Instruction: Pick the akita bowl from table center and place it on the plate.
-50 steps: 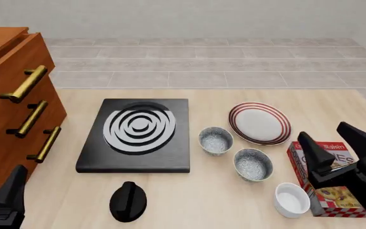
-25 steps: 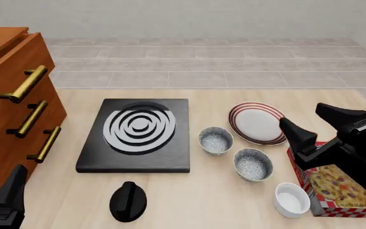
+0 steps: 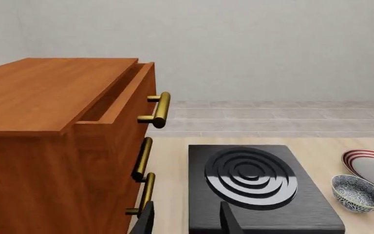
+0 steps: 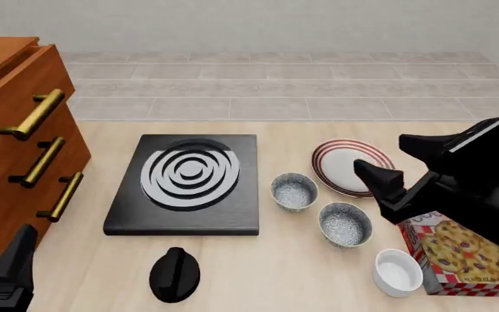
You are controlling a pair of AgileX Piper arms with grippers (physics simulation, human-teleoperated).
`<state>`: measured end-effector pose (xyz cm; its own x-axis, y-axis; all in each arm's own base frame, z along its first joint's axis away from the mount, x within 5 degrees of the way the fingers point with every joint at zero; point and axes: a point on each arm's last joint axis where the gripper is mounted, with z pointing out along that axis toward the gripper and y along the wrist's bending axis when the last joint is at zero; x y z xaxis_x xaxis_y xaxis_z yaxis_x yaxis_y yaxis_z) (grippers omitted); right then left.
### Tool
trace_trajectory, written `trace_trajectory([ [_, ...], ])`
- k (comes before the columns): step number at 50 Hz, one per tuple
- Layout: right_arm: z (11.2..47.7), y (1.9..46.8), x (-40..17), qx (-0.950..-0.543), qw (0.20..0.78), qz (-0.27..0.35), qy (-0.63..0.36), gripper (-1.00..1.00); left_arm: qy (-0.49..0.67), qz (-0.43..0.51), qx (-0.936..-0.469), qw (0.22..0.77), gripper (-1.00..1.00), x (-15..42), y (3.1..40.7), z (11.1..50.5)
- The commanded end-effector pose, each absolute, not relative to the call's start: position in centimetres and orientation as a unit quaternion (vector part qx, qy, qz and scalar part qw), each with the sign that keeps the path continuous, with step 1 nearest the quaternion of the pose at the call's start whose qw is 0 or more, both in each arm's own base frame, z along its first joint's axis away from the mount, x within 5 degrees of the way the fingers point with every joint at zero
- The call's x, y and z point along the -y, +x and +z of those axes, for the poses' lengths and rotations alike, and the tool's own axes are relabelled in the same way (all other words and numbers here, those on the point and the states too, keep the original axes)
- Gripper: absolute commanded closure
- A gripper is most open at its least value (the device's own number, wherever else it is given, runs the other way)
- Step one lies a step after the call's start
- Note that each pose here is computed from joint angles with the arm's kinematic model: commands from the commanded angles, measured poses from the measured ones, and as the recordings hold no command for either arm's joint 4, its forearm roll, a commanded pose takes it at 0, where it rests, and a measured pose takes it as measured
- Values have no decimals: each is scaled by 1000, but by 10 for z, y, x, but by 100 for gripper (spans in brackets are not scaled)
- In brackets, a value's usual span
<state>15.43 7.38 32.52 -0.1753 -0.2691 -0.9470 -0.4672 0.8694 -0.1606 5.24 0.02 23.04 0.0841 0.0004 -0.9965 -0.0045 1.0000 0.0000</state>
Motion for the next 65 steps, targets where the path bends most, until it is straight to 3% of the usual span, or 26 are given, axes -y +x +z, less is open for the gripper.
trace_trajectory([
  [1,329,169,-89,-768,572,79,-275,-100,-2,2,-677,736,-100,0,52,230],
  [28,352,215,-118,-784,547,87,-279,-100,-2,2,-677,736,-100,0,52,230],
  [65,305,254,-157,-814,479,88,-316,-100,-2,2,-677,736,-100,0,52,230],
])
